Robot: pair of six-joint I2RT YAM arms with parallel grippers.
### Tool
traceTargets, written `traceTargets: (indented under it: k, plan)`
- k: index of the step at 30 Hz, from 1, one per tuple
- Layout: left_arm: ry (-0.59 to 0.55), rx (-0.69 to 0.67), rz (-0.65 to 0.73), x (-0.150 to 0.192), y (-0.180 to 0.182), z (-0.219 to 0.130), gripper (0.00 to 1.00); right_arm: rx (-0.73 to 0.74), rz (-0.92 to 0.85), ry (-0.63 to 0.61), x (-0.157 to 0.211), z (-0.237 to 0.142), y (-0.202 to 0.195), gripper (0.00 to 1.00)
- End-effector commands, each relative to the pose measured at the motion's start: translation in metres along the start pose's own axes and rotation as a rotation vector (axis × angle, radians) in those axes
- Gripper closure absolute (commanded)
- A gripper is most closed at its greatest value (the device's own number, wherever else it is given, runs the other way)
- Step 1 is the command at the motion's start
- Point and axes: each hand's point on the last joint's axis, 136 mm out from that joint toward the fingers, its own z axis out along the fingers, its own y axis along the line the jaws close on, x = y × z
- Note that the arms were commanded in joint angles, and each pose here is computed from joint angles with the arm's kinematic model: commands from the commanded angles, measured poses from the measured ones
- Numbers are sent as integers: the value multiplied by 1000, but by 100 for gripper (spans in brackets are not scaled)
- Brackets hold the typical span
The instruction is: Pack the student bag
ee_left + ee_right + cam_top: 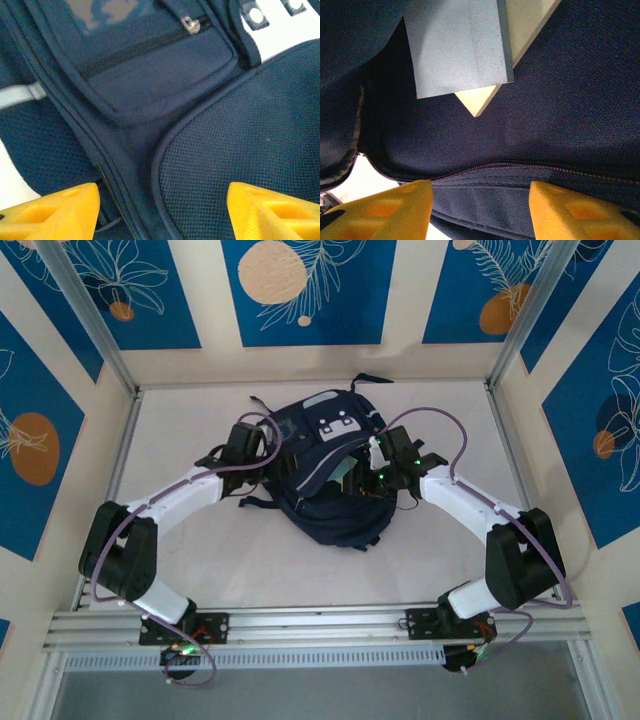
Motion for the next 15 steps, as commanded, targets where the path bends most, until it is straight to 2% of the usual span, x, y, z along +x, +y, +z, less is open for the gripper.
traceTargets:
  k: [1,8,10,12,14,15]
  plan:
    - [9,108,-79,2,-14,10,33,-17,-2,-9,-1,-3,1,46]
    - [45,197,-135,13,-28,30,33,-80,136,80,14,-1,-1,48]
    - [52,221,-128,13,-38,35,38,-82,177,106,16,-1,-4,48]
    - [59,245,-124,14,-45,41,57,-79,229,128,15,-2,-12,49]
    - [62,275,-139,14,-49,46,89,-89,276,137,9,-3,-19,49]
    - [60,284,-143,14,-50,46,100,-92,299,139,5,-5,-25,49]
